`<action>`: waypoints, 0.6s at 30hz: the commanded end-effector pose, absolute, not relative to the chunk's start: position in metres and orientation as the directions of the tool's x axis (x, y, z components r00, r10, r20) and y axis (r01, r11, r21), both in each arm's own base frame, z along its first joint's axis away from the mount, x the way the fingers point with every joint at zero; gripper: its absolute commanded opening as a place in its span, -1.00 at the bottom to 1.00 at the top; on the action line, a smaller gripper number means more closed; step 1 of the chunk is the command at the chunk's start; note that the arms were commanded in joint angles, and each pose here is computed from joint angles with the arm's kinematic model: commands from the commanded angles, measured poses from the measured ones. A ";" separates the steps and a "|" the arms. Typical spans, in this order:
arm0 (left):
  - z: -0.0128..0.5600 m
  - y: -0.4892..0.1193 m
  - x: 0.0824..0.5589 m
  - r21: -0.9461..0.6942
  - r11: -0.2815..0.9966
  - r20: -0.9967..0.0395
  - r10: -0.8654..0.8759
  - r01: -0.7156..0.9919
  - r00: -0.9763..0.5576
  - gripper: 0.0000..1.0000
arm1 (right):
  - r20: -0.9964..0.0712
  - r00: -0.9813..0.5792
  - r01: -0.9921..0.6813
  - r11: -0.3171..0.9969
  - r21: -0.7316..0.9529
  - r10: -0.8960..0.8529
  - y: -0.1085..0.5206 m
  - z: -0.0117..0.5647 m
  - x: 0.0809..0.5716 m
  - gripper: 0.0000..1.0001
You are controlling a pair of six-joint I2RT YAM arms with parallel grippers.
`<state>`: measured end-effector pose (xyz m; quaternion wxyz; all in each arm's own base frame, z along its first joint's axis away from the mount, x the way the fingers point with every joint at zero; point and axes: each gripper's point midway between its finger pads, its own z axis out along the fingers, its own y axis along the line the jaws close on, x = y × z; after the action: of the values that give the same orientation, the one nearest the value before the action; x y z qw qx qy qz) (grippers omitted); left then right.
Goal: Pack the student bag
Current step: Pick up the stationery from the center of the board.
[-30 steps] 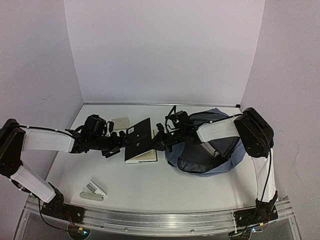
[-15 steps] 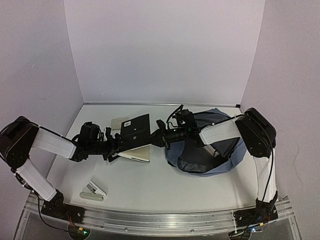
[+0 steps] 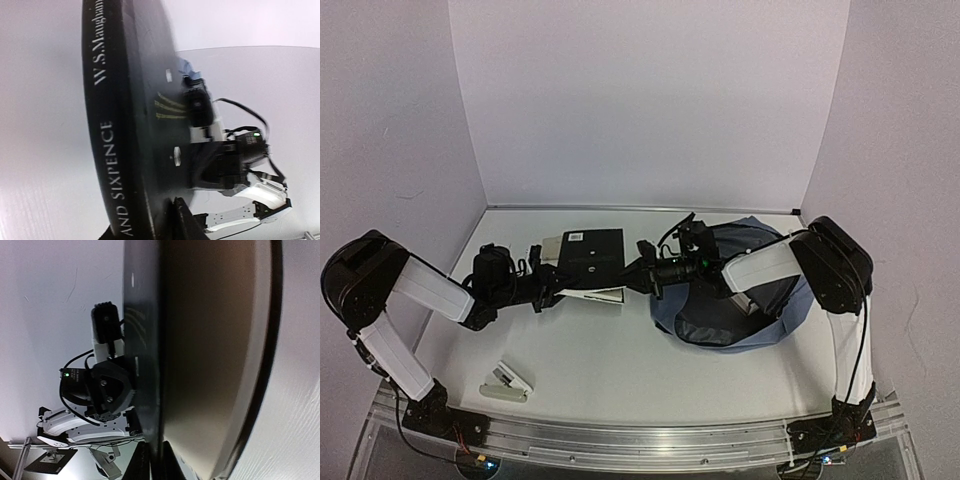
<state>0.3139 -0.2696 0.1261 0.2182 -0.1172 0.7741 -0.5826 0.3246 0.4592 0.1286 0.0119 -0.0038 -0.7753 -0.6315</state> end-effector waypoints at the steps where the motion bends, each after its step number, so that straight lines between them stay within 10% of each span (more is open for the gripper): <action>1: 0.173 -0.278 0.306 -0.934 0.254 -0.338 -0.394 0.252 -0.855 -0.73 | -0.175 -0.982 -0.182 0.091 0.979 -0.073 0.474 0.176 0.314 -0.43; 7: 0.213 -0.262 0.300 -0.862 0.382 -0.477 -0.382 0.334 -0.792 -1.00 | -0.306 -0.950 -0.310 0.282 0.908 -0.059 0.462 0.177 0.324 0.46; 13: 0.240 -0.243 0.291 -0.749 0.531 -0.610 -0.317 0.397 -0.726 -0.99 | -0.453 -0.891 -0.430 0.349 0.833 -0.017 0.434 0.222 0.346 0.94; 18: 0.251 -0.254 0.272 -0.695 0.513 -0.654 -0.157 0.504 -0.740 -1.00 | -0.655 -0.742 -0.646 0.413 0.642 -0.142 0.404 0.245 0.344 0.97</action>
<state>0.2832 -0.2430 0.2071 0.3084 -0.0020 0.8202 -0.4818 0.3427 0.4303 0.2053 -0.1657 0.1366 -0.8064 -0.5510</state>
